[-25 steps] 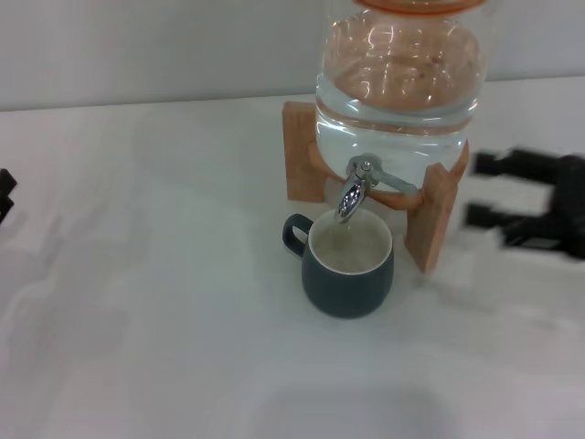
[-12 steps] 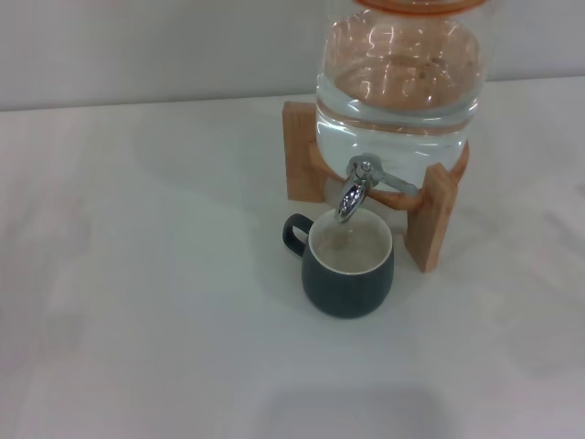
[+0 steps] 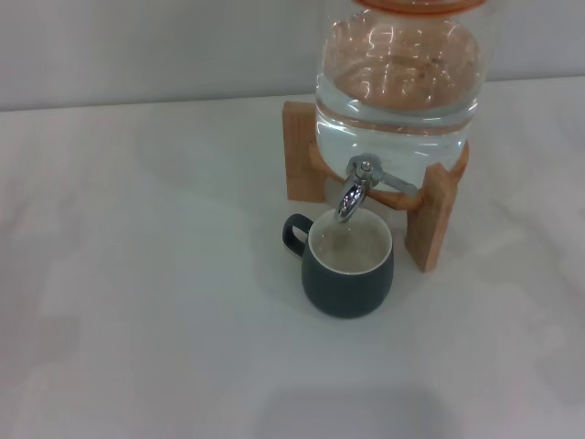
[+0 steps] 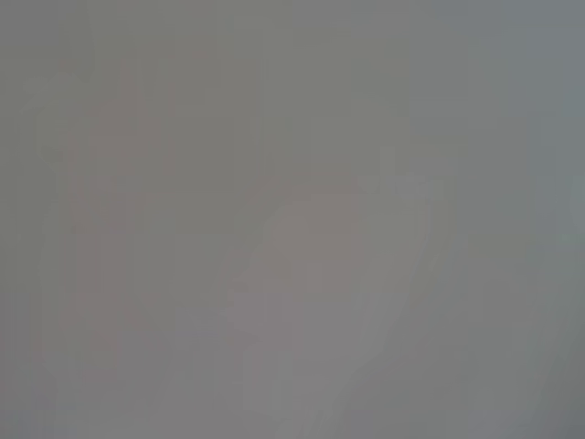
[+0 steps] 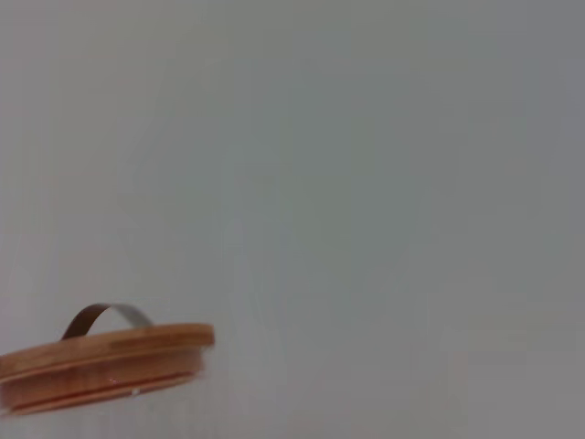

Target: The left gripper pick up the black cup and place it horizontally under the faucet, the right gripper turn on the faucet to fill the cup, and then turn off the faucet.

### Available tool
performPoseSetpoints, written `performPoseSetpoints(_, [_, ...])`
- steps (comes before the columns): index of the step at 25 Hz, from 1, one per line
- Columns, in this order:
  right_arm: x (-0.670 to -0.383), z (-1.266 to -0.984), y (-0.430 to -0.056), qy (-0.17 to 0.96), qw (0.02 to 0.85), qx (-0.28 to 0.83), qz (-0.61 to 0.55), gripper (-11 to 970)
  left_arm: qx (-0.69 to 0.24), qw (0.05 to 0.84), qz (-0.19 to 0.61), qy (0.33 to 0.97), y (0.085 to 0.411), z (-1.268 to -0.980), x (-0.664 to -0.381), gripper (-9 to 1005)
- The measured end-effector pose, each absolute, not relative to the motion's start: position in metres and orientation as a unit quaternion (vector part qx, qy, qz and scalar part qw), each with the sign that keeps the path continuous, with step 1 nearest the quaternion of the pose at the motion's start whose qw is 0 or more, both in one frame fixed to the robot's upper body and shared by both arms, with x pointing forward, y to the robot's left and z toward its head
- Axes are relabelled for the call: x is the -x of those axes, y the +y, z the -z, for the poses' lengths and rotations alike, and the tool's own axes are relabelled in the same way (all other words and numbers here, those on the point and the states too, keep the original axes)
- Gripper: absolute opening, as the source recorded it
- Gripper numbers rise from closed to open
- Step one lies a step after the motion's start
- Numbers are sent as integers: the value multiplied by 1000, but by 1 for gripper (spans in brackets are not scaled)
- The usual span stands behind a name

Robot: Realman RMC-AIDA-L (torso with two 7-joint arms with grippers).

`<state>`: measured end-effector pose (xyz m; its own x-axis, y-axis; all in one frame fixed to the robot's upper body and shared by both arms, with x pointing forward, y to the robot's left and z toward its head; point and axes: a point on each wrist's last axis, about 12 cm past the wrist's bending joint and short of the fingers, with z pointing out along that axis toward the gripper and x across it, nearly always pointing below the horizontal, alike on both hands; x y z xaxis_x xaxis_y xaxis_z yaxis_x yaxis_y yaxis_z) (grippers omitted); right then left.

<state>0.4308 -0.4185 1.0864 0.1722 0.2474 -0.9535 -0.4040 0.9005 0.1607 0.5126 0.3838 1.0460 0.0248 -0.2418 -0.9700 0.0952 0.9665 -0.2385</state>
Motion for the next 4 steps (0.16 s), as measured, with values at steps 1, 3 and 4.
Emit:
performPoseSetpoints(1, [-431, -1087, -419, 606, 765, 62, -212, 797, 54, 715, 119, 687, 384, -1046, -512, 534])
performPoseSetpoints(3, [-430, -1087, -421, 604, 767, 59, -209, 797, 53, 715, 119, 687, 383, -1046, -512, 534])
performPoseSetpoints(4, [-430, -1087, -421, 604, 767, 58, -208, 797, 51, 715, 118, 687, 383, -1046, -513, 534])
